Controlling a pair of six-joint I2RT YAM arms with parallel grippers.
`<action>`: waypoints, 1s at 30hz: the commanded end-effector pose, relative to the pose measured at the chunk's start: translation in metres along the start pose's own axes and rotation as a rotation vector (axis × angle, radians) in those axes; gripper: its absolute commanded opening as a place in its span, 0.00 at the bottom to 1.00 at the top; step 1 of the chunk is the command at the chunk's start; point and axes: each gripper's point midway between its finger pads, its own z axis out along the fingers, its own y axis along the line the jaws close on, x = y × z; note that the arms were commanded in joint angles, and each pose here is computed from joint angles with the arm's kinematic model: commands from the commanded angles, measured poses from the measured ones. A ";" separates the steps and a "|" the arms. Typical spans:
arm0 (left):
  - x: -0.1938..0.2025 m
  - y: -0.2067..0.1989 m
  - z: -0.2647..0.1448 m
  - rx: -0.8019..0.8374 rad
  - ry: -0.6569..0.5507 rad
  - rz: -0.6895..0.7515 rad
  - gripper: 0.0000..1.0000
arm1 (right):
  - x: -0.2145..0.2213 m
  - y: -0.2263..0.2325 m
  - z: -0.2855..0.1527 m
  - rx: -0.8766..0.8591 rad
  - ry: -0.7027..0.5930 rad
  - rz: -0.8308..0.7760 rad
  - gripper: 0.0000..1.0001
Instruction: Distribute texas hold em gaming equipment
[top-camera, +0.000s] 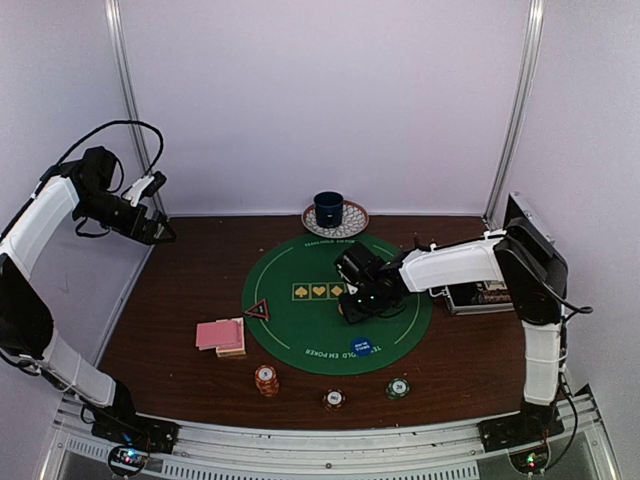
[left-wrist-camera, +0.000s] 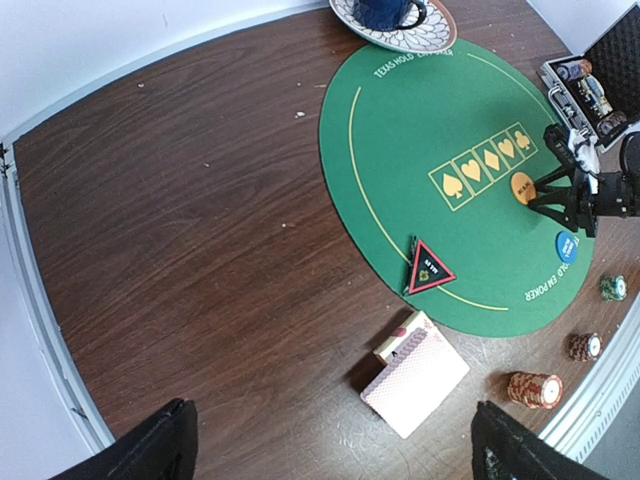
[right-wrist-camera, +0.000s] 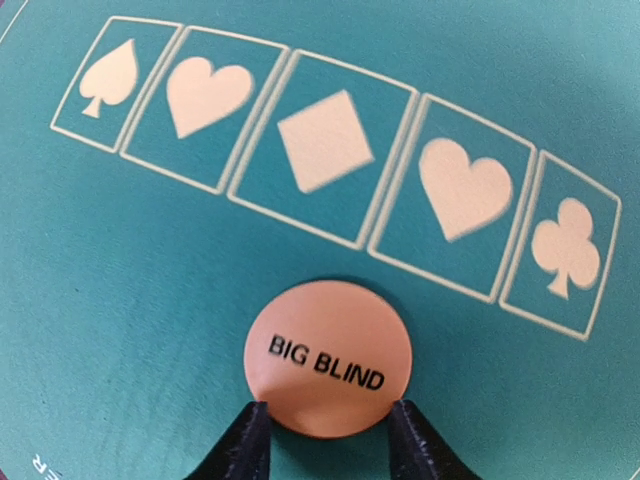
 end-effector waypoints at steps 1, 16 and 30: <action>-0.012 -0.003 -0.015 -0.022 -0.045 0.032 0.98 | 0.008 -0.004 0.017 0.039 0.040 -0.002 0.36; -0.011 -0.001 -0.013 -0.023 -0.036 0.031 0.98 | -0.067 -0.031 0.071 0.111 -0.030 0.043 0.31; 0.000 -0.002 -0.006 -0.003 0.001 0.032 0.98 | -0.114 -0.045 0.093 0.151 -0.080 0.172 0.34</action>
